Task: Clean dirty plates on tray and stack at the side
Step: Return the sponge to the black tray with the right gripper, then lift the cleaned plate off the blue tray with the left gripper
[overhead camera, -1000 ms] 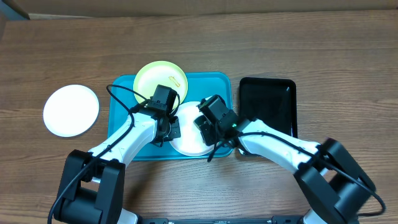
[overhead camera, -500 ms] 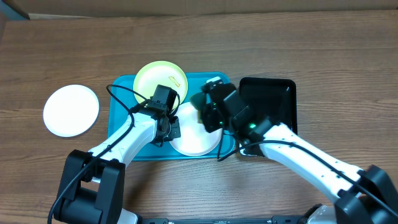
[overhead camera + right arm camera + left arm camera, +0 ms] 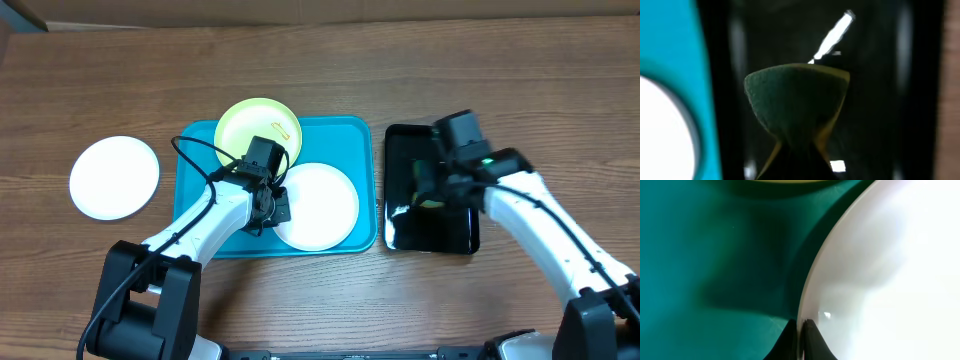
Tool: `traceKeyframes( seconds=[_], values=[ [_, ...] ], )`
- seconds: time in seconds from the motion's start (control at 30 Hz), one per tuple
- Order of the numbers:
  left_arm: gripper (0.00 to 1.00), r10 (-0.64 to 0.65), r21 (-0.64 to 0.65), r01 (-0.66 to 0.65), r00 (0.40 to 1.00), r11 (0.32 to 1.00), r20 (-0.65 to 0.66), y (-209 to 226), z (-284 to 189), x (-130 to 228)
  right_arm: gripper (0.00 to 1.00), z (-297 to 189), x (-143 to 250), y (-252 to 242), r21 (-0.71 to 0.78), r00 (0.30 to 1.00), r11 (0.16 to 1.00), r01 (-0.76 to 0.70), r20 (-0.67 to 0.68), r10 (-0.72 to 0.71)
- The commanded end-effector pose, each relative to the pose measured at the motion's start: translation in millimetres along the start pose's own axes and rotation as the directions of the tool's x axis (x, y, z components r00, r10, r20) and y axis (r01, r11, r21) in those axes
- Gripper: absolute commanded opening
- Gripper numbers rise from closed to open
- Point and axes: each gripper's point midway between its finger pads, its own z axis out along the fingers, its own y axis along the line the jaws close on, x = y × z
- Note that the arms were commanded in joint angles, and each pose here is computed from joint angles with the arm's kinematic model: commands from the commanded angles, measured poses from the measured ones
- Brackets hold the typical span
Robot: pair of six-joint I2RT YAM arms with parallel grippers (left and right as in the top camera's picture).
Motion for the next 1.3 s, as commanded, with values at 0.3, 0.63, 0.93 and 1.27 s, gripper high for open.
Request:
traceKeyframes(
  seconds=[0.3, 0.63, 0.93, 1.27],
  values=[
    [0.04, 0.026, -0.025, -0.026, 0.999, 0.999, -0.021, 3, -8, -3, 0.09, 25, 13, -13, -0.051, 1.0, 0.998, -0.024, -0.021, 0.023],
    [0.04, 0.05, -0.096, -0.05, 0.999, 0.994, -0.003, 15, -13, -5, 0.13, 51, 27, -28, 0.001, 0.999, 1.0, -0.03, -0.031, 0.03],
    [0.04, 0.071, -0.115, -0.069, 0.997, 0.991, 0.014, 18, -17, -8, 0.47, 54, 30, -29, 0.001, 0.999, 1.0, -0.03, -0.031, 0.03],
    [0.04, 0.08, -0.108, -0.066, 0.988, 0.992, 0.133, 15, -60, -31, 1.0, 54, 30, -29, 0.001, 0.999, 1.0, -0.03, -0.031, 0.03]
  ],
)
